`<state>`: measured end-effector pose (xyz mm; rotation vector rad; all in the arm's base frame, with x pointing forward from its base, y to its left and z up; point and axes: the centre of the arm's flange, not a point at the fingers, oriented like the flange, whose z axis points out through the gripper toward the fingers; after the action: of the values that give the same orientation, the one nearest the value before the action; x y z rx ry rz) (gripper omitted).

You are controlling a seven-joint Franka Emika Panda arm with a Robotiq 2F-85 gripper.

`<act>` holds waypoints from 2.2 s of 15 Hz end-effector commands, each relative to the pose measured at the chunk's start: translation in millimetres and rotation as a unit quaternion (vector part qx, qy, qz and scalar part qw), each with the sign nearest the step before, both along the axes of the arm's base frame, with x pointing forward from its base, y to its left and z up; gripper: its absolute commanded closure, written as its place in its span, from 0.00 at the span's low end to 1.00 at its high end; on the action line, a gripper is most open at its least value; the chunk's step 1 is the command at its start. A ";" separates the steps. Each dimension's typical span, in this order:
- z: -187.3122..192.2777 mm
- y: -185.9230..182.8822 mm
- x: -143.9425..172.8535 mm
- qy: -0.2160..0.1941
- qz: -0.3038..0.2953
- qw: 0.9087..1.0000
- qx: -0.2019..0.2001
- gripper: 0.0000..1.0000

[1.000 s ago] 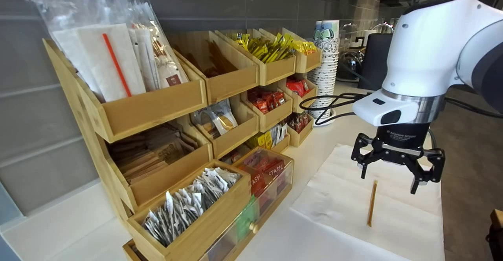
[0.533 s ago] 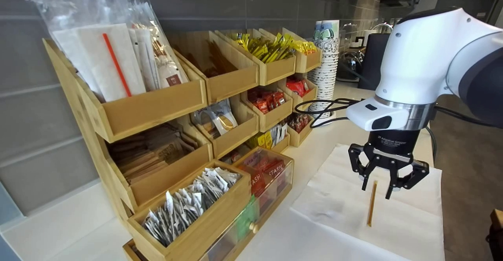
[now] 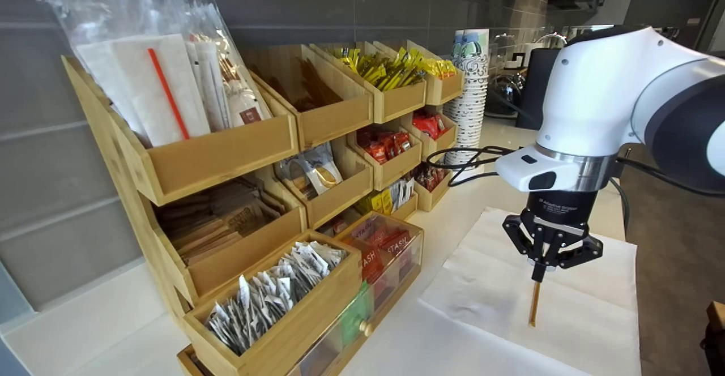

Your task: Press on the brown object

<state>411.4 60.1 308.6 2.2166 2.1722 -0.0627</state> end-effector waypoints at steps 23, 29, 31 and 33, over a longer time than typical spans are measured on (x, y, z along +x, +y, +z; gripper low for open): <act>-40.5 -41.2 13.1 0.000 -0.090 0.996 0.006 1.00; -39.1 -45.3 11.0 -0.001 -0.097 0.995 0.005 1.00; -35.3 -45.3 9.5 -0.004 -0.102 0.995 0.006 1.00; -31.7 -44.9 8.3 -0.007 -0.112 0.994 0.008 1.00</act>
<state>421.2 16.3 273.1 2.4235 1.9649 -0.0706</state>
